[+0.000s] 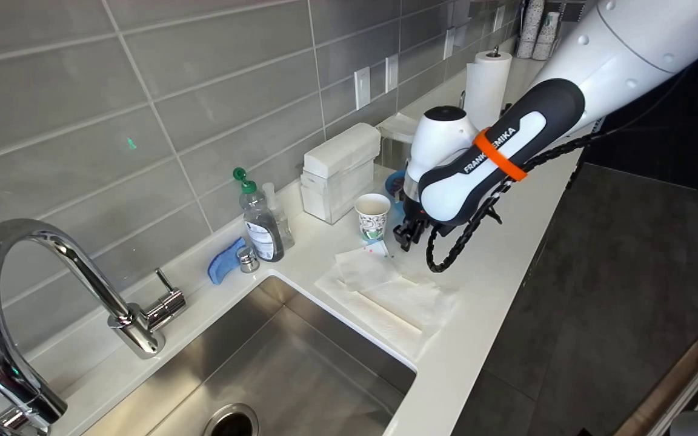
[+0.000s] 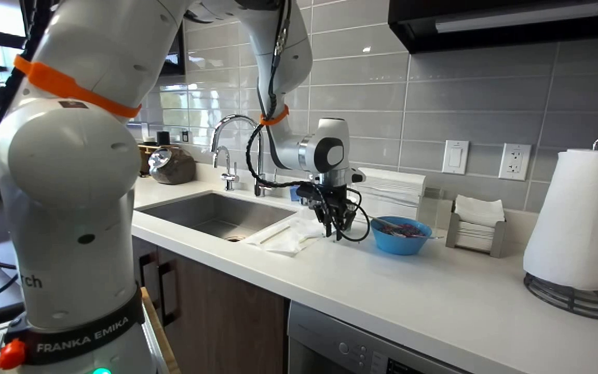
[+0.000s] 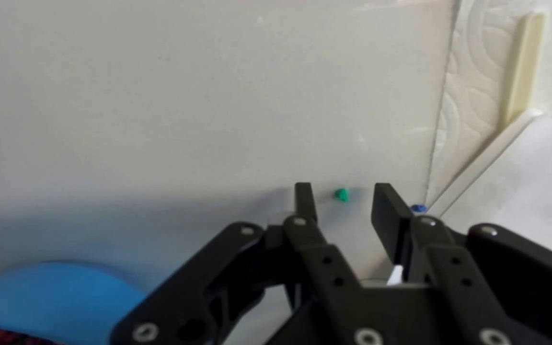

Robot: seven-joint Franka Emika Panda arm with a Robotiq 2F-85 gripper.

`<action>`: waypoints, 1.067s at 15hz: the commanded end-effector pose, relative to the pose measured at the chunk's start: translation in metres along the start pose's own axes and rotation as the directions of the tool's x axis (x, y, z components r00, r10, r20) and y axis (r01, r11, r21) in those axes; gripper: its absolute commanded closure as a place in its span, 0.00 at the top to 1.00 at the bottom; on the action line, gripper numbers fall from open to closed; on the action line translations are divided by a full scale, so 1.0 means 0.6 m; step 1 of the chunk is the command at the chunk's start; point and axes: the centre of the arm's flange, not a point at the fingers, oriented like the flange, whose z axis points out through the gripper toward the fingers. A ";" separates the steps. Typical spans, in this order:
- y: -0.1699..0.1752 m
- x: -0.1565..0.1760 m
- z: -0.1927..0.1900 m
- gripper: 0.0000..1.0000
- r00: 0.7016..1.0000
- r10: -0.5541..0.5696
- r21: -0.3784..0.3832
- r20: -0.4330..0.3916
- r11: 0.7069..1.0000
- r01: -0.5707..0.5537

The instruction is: Put the items on the table in the cup

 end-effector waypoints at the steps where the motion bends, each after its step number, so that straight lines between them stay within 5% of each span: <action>1: -0.011 0.012 0.020 0.34 1.000 0.003 -0.011 -0.010 1.000 -0.003; 11: -0.011 0.007 0.037 0.23 1.000 0.000 -0.016 0.005 1.000 0.000; 14: -0.010 0.008 0.038 0.00 1.000 -0.004 -0.015 0.005 1.000 0.004; 16: -0.010 0.010 0.035 0.00 1.000 -0.008 -0.016 0.000 1.000 0.008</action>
